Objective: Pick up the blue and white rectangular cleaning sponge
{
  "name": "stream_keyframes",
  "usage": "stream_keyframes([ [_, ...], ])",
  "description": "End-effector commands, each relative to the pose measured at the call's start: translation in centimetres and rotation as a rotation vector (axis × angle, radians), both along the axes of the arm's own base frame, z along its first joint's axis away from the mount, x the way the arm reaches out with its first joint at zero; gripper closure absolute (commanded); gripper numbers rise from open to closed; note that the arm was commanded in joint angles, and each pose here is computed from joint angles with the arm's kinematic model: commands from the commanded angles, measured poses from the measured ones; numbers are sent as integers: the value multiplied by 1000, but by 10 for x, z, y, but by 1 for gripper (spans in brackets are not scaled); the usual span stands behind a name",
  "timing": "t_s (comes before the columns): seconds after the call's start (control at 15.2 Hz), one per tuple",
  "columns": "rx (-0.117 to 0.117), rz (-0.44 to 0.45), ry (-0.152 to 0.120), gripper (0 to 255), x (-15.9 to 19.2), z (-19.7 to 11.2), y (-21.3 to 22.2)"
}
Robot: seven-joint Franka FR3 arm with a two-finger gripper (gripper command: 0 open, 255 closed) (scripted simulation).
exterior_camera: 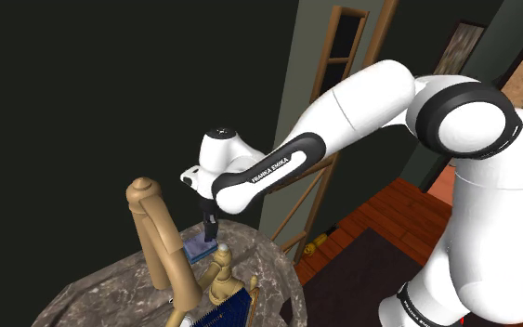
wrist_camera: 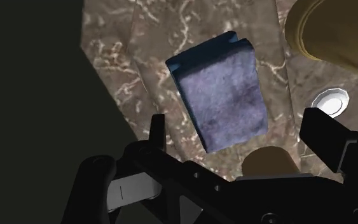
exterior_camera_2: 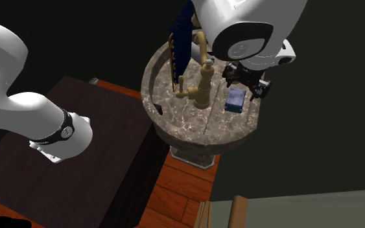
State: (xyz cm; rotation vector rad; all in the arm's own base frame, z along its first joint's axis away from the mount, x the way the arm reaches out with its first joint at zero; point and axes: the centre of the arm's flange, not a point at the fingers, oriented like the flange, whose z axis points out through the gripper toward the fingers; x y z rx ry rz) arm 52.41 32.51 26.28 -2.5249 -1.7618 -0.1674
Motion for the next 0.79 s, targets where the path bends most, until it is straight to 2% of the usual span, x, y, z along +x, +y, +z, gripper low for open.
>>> stream_keyframes([
  [0.0, 9, 66, -13, 0, 2, -12, 23],
  [0.26, 25, 180, -36, 0, 2, -32, 62],
  [0.73, 25, 180, -36, 0, 2, -69, 62],
])
